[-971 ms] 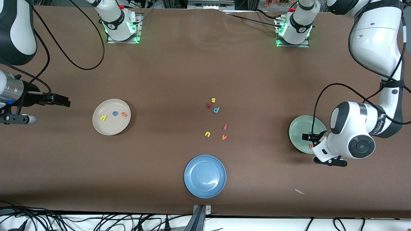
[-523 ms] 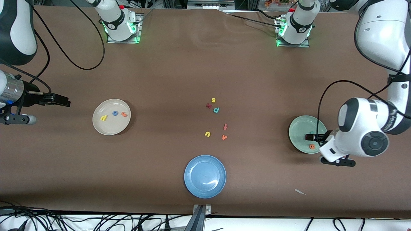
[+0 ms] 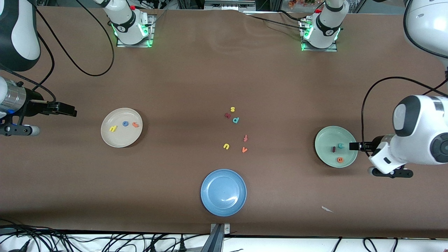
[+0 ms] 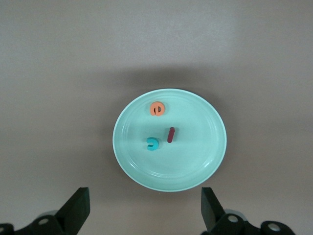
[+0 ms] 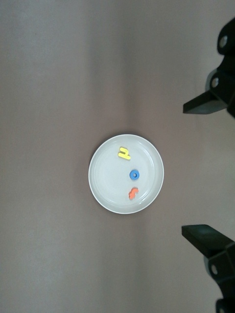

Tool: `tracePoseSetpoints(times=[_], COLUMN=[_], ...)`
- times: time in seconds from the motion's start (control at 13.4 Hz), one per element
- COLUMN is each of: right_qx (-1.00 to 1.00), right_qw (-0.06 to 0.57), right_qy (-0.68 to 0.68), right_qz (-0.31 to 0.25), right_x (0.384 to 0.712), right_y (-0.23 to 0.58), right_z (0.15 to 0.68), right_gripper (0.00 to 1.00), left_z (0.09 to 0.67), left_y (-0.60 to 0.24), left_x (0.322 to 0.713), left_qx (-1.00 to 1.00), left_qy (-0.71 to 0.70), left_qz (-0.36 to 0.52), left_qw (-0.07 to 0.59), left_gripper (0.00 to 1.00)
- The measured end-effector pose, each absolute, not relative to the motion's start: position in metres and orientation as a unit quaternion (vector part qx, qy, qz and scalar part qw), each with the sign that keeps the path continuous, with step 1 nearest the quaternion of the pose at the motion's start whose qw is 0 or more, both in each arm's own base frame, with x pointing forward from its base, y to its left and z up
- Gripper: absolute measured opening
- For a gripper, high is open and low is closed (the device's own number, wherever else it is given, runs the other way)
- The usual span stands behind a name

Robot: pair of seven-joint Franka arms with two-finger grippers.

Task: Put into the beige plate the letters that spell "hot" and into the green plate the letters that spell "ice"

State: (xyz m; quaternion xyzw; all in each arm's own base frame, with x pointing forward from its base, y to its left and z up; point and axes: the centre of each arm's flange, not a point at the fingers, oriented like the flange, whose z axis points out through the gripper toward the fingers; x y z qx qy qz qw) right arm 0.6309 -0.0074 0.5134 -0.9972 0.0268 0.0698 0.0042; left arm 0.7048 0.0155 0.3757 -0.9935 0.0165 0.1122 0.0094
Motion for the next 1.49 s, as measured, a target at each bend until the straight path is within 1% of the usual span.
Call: tracePoseSetpoints(times=[0.22, 0.37, 0.67, 0.9, 1.27, 1.49], right_qx=[-0.997, -0.997, -0.997, -0.997, -0.997, -0.997], right_qw=[0.004, 0.004, 0.004, 0.004, 0.004, 0.004], right_qy=[0.027, 0.027, 0.027, 0.028, 0.028, 0.028], right_qz=[0.068, 0.067, 0.067, 0.067, 0.067, 0.067], right_x=[0.631, 0.632, 0.632, 0.632, 0.632, 0.632], right_y=[-0.008, -0.007, -0.007, -0.007, -0.007, -0.007], right_z=[0.513, 0.514, 0.514, 0.513, 0.513, 0.513], right_gripper=[1.00, 1.00, 1.00, 1.00, 1.00, 1.00], left_z=[0.408, 0.437, 0.498, 0.535, 0.565, 0.573], left_y=[0.015, 0.010, 0.002, 0.001, 0.000, -0.001], left_x=[0.691, 0.673, 0.630, 0.608, 0.590, 0.578], left_qx=[-0.994, -0.995, -0.998, -0.999, -1.000, -0.999], left_qy=[0.024, 0.016, 0.011, 0.010, 0.010, 0.011], left_qz=[0.102, 0.094, 0.062, 0.036, 0.024, 0.044], left_qw=[-0.001, -0.010, -0.005, -0.007, -0.006, -0.006], left_gripper=[1.00, 1.00, 1.00, 1.00, 1.00, 1.00])
